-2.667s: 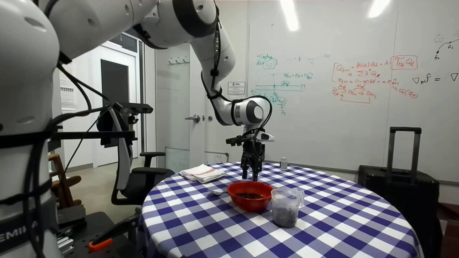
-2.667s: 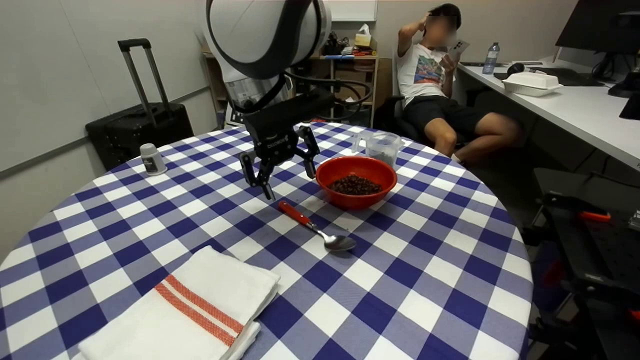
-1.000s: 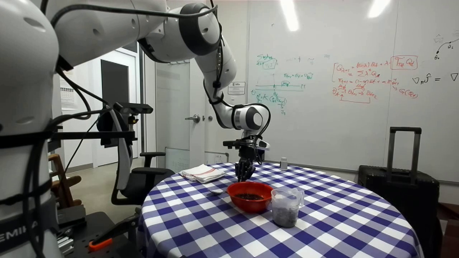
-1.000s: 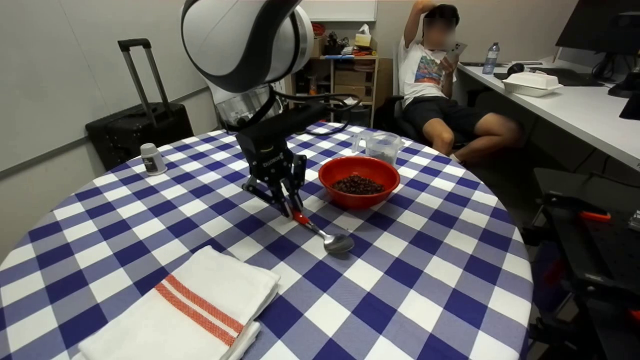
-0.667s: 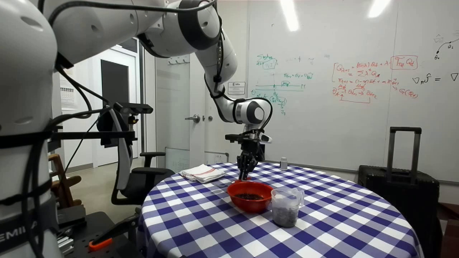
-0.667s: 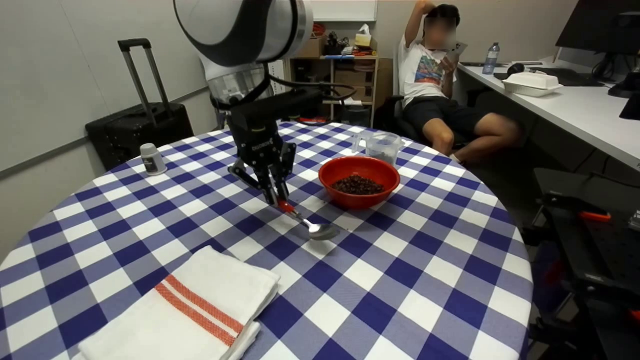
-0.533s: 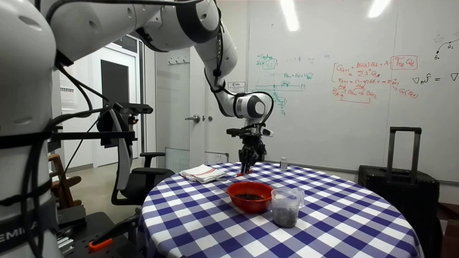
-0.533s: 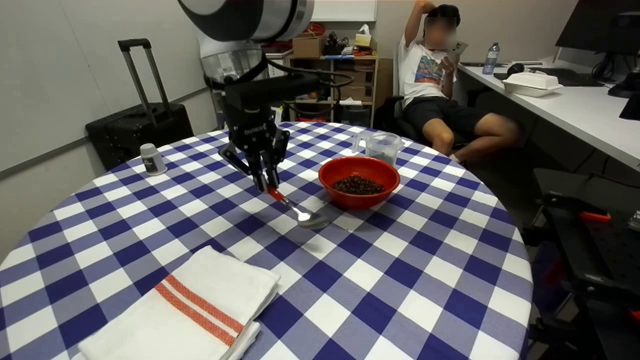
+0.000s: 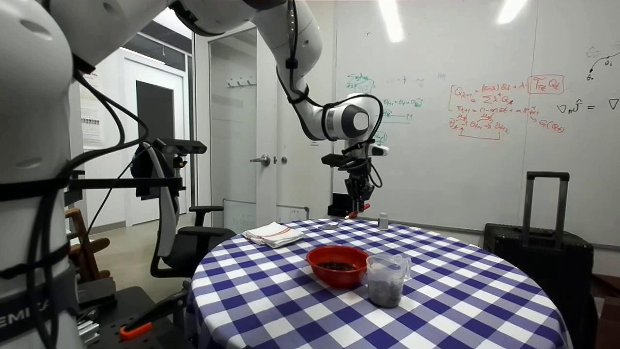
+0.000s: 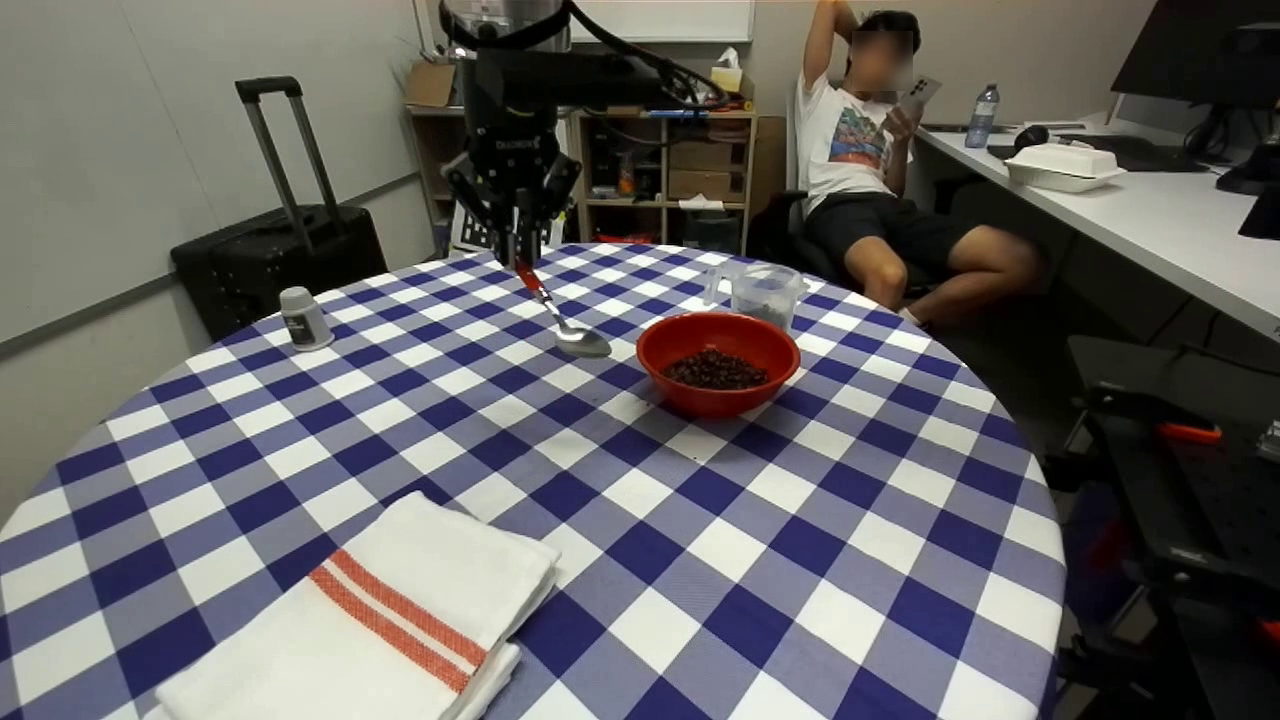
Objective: Use the spoon to scoop beams and transfer them to the jug
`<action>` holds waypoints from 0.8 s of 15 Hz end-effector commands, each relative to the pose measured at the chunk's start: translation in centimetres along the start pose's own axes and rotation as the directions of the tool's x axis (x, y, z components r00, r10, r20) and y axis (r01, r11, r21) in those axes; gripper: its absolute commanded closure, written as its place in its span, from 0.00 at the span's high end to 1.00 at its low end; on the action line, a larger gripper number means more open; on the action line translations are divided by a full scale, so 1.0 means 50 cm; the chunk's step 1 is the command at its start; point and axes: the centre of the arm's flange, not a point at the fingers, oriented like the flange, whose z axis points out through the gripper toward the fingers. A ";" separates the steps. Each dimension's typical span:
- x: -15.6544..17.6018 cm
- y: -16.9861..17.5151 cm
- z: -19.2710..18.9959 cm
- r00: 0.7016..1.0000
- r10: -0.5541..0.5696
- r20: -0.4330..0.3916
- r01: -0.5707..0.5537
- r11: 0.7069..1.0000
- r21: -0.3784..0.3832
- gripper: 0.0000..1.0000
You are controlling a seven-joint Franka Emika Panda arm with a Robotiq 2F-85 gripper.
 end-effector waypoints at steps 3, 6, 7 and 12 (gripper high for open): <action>-0.038 0.128 0.001 0.982 0.100 -0.159 -0.117 0.988 -0.102 0.09; -0.044 0.172 -0.032 0.966 0.153 -0.206 -0.180 0.976 -0.119 0.09; -0.046 0.181 -0.044 0.960 0.168 -0.222 -0.198 0.973 -0.121 0.09; -0.063 0.209 -0.081 0.927 0.247 -0.281 -0.298 0.942 -0.153 0.09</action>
